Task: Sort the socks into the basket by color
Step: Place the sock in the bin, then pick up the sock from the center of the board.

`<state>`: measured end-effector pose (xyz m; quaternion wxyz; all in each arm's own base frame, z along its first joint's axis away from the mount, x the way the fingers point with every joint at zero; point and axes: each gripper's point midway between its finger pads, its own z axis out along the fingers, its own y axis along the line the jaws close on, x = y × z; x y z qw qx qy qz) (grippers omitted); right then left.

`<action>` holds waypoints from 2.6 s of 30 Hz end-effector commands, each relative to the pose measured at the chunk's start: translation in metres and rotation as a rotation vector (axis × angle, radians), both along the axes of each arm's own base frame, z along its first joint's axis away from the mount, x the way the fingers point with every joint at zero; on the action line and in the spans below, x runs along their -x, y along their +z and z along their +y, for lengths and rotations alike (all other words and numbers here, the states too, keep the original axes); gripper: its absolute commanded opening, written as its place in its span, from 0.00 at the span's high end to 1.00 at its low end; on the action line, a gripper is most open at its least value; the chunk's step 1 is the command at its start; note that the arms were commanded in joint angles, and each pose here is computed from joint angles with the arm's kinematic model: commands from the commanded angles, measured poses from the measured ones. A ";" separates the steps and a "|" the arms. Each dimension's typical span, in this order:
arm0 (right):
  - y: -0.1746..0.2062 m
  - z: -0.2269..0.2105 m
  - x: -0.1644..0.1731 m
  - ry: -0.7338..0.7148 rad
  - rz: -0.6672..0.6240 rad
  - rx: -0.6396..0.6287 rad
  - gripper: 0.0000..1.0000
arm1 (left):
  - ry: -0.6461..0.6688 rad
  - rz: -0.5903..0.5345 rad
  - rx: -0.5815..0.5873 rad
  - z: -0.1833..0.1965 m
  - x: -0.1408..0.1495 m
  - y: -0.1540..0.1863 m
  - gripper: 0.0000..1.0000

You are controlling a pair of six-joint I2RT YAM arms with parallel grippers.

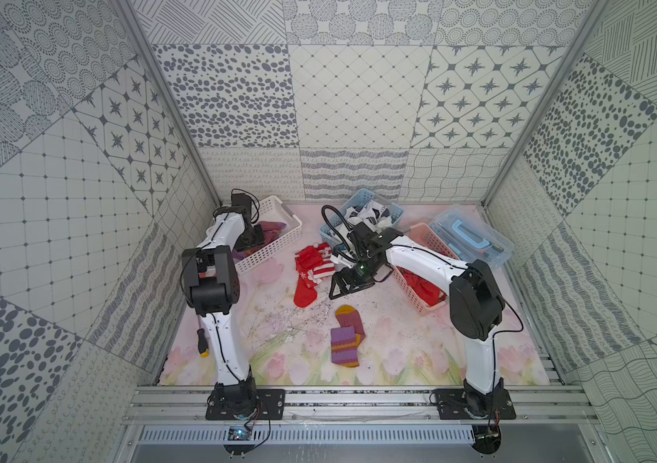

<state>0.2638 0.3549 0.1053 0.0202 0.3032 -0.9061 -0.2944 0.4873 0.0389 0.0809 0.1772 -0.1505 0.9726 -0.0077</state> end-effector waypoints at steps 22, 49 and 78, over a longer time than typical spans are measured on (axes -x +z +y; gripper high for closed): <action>-0.102 -0.030 0.069 0.142 -0.135 0.374 0.02 | -0.009 -0.391 0.152 -0.034 0.029 0.159 0.15; -0.101 -0.039 0.062 0.017 -0.172 0.367 1.00 | -0.127 -0.447 0.301 -0.108 0.116 0.179 0.14; 0.139 0.015 -0.073 -0.368 -0.055 -0.516 1.00 | -0.565 -0.451 0.513 -0.259 0.199 0.152 0.07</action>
